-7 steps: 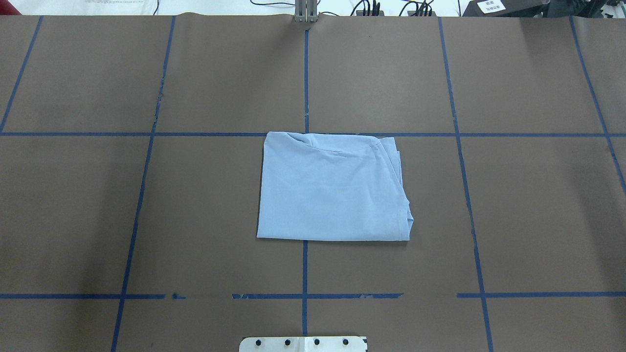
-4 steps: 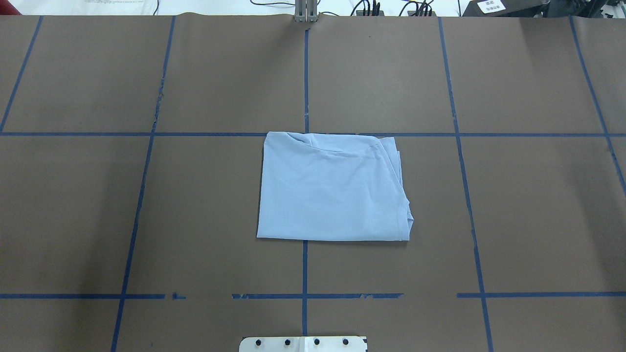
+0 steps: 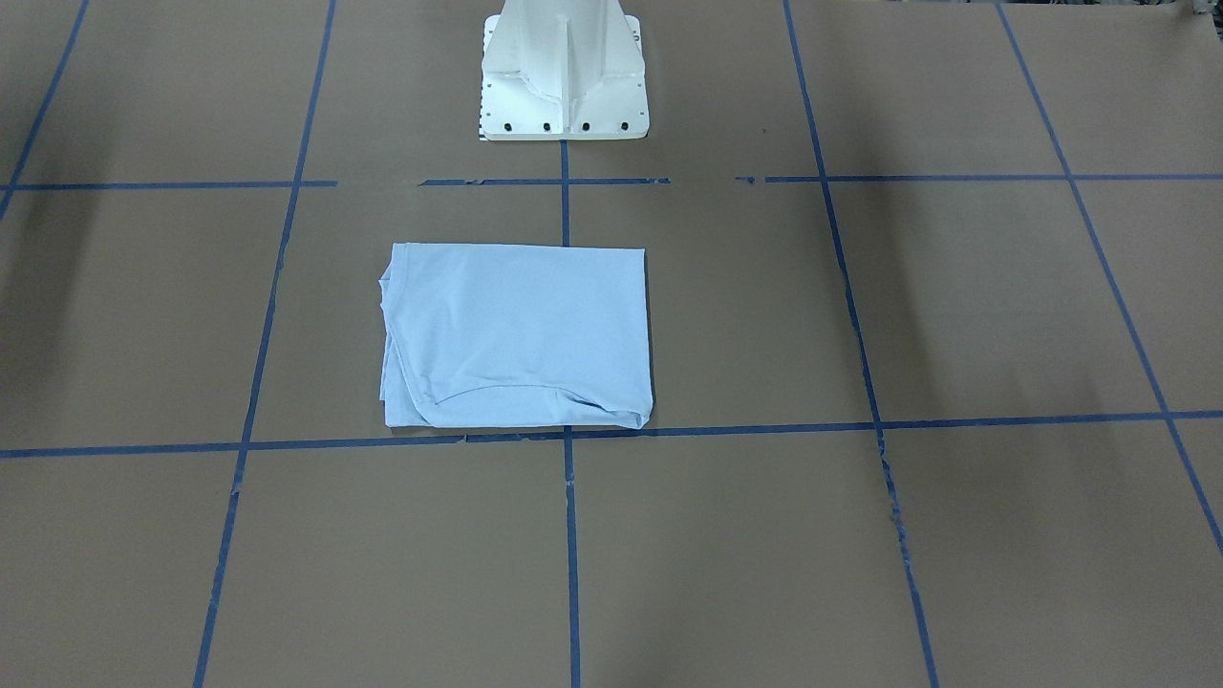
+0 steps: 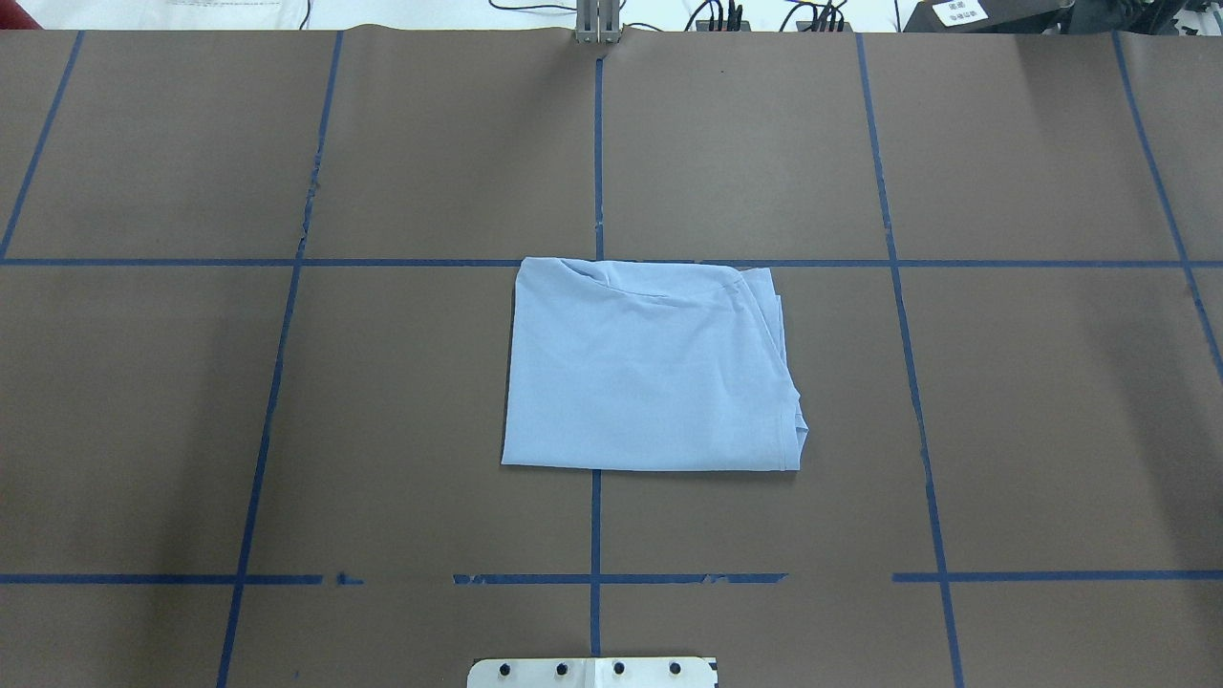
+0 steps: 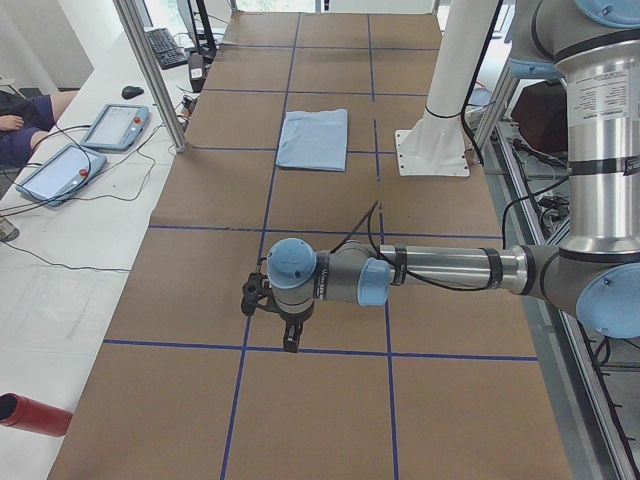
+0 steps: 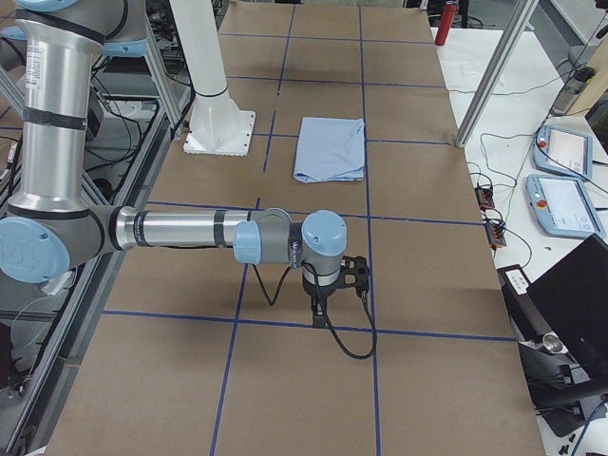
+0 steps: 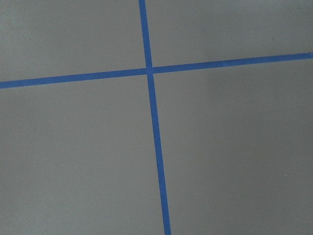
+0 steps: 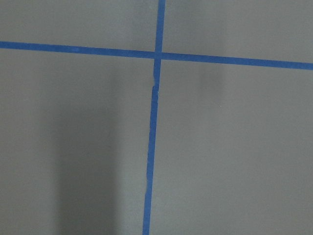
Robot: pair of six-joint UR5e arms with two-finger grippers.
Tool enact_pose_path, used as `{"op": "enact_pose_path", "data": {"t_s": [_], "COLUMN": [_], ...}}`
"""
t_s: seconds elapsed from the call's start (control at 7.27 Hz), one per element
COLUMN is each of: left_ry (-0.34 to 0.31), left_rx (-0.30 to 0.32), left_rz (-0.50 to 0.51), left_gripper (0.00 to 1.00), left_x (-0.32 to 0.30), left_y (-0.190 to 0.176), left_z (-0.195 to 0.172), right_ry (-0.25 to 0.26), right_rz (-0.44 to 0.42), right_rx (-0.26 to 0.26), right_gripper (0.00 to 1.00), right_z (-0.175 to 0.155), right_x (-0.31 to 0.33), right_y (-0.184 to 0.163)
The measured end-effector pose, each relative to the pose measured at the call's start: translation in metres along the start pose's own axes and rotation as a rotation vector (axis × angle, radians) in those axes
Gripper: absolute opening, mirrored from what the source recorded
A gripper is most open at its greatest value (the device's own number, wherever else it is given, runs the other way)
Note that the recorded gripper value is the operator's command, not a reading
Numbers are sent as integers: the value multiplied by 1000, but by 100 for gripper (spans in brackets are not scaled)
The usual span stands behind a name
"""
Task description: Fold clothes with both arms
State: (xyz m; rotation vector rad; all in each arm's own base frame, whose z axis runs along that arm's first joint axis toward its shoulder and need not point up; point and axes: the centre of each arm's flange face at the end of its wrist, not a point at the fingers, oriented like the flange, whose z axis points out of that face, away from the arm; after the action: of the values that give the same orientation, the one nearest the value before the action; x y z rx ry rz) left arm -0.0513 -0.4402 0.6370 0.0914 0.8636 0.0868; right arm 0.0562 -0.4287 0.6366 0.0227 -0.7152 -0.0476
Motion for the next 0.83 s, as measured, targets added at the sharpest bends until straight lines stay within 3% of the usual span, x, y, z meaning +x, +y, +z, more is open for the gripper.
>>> {"op": "enact_pose_path", "data": {"t_s": [0.83], "left_ry": [-12], "left_rx": [8], "left_rz": [9], "left_gripper": [100], "left_x": [1], "left_y": [-5], "left_z": [-2], "right_ry": [22], "right_rz": [-19], "right_rx": [19], "right_gripper": [100], "right_z": [-6], "right_x": [-3], "right_y": [-3]}}
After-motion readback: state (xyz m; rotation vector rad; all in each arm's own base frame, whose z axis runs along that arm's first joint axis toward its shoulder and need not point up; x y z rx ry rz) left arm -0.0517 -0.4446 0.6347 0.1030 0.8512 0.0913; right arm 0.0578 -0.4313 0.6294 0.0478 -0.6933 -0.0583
